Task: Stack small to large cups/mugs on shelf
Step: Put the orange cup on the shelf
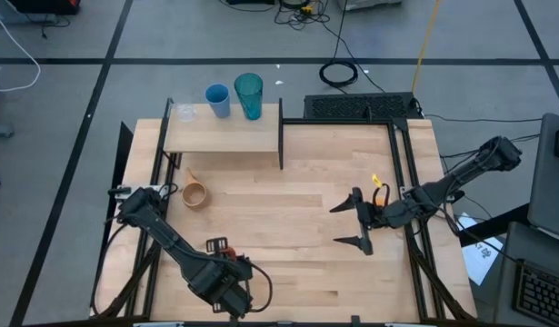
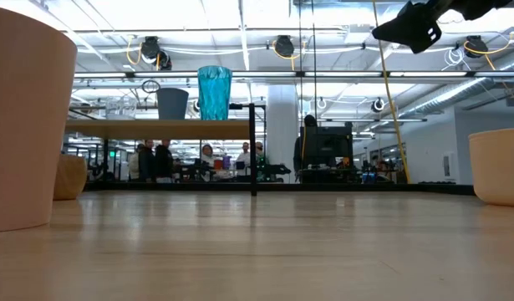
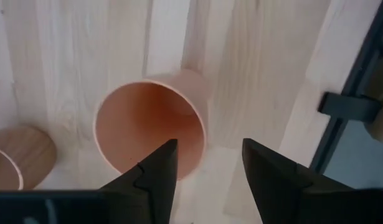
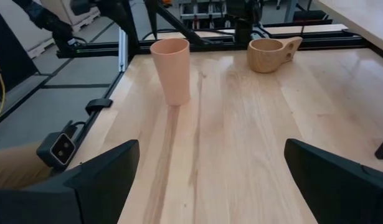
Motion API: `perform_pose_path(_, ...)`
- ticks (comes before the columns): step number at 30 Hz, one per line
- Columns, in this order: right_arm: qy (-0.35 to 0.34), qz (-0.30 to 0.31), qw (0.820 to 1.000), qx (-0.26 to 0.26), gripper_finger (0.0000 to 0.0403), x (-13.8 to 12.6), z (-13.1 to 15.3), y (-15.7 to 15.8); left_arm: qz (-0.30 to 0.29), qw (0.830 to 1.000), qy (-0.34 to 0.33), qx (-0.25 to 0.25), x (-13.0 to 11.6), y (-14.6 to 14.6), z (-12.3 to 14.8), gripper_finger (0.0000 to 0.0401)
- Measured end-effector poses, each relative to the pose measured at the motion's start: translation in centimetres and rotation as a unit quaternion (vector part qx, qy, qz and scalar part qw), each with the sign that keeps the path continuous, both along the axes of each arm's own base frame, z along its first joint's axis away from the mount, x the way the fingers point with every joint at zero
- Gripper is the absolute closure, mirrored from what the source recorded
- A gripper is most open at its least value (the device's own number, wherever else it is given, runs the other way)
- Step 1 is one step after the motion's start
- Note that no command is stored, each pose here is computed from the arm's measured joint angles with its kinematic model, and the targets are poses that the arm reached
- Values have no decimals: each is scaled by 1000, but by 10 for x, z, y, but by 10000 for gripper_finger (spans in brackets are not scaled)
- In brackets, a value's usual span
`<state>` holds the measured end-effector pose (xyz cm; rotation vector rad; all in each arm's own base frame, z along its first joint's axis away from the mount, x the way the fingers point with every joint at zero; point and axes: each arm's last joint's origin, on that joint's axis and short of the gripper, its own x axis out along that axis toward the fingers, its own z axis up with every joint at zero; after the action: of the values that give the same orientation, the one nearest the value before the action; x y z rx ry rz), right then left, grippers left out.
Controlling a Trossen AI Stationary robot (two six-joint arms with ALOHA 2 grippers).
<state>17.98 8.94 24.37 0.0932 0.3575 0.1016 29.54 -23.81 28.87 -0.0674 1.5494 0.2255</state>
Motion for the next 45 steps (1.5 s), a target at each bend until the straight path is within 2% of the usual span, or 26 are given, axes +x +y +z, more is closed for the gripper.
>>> perform_pose_path(8, -3, 10, 1000, 1, 12, -2, 1, 4, 12, 1000, 11, 20, -1, 2, -18, 219)
perform_pose_path(17, -3, 11, 1000, -2, 12, -2, 1, 4, 11, 1000, 1, 17, 2, 0, -39, 224)
perform_pose_path(20, -3, 11, 1000, -2, 12, -2, 1, 4, 9, 1000, -1, 22, 2, 0, -40, 253)
perform_pose_path(28, -3, 11, 1000, -2, 12, -2, 0, 4, -2, 1000, -4, 27, 2, 1, -40, 386)
perform_pose_path(31, -3, 11, 1000, -2, 12, -2, 0, 4, -8, 1000, -4, 28, 2, 1, -40, 390)
perform_pose_path(37, -4, 11, 1000, -1, 12, -2, 1, 4, -26, 999, -19, 15, 7, 1, -26, 395)
perform_pose_path(45, -25, 13, 1000, 2, 12, 0, 5, 4, -57, 997, -50, -1, 18, 11, 9, 397)
